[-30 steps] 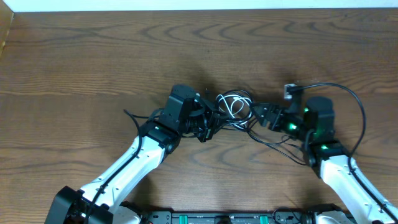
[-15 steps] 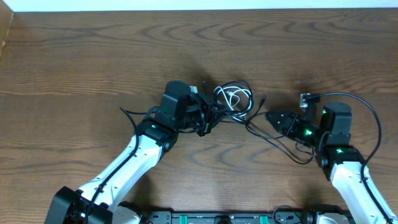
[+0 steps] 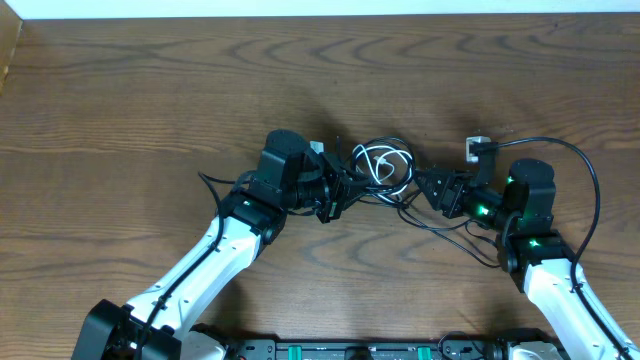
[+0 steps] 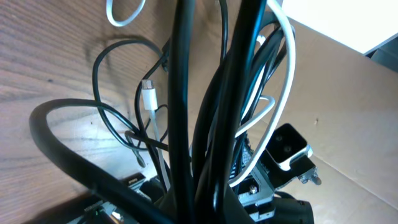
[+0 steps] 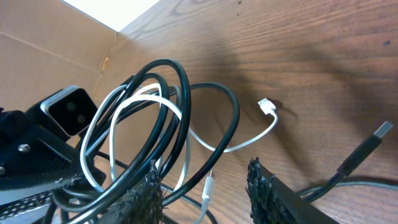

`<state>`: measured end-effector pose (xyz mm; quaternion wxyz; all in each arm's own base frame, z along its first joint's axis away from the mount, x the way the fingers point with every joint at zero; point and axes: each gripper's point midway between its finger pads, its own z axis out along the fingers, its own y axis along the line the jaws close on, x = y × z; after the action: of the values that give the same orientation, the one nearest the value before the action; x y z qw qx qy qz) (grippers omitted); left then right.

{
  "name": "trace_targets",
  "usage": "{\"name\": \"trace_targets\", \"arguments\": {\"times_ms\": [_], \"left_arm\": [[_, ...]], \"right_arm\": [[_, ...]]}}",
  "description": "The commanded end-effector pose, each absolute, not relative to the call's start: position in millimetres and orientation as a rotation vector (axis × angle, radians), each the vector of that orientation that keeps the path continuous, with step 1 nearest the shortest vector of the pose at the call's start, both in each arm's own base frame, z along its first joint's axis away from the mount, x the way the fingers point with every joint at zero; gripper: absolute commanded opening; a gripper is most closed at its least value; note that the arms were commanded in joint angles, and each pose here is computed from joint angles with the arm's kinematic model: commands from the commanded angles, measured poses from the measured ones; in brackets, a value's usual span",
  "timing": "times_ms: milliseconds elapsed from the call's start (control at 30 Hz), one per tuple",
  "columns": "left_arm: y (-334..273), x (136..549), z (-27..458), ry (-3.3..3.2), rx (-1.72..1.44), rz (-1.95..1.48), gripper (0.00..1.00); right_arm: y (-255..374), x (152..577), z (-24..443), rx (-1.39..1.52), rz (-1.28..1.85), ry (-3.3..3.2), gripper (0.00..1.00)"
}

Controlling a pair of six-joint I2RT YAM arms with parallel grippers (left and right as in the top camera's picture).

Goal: Untangle cables

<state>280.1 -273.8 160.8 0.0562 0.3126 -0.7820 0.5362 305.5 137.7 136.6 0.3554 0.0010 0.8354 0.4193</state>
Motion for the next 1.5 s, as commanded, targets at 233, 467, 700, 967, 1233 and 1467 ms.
{"name": "trace_targets", "arguments": {"times_ms": [233, 467, 700, 967, 1233, 1467], "left_arm": [[-278, 275, 173, -2.337, 0.876, 1.658, 0.07], [-283, 272, 181, -2.305, 0.818, 1.692, 0.08], [-290, 272, 205, -2.258, 0.709, 1.809, 0.08], [-287, 282, 203, -2.354, 0.679, 1.861, 0.08], [-287, 282, 203, -2.361, 0.673, 1.866, 0.08], [-289, 280, 207, -2.349, 0.636, 1.886, 0.08]], "right_arm": [[151, 302, 133, -0.084, 1.034, 2.162, 0.41], [153, 305, 127, -0.073, 0.958, 2.175, 0.38], [139, 316, 116, 0.007, 0.825, 2.198, 0.37], [114, 326, 116, 0.212, 0.84, 2.193, 0.4], [110, 316, 131, 0.14, 1.055, 2.158, 0.5], [127, 303, 137, 0.078, 1.191, 2.161, 0.5]]}}
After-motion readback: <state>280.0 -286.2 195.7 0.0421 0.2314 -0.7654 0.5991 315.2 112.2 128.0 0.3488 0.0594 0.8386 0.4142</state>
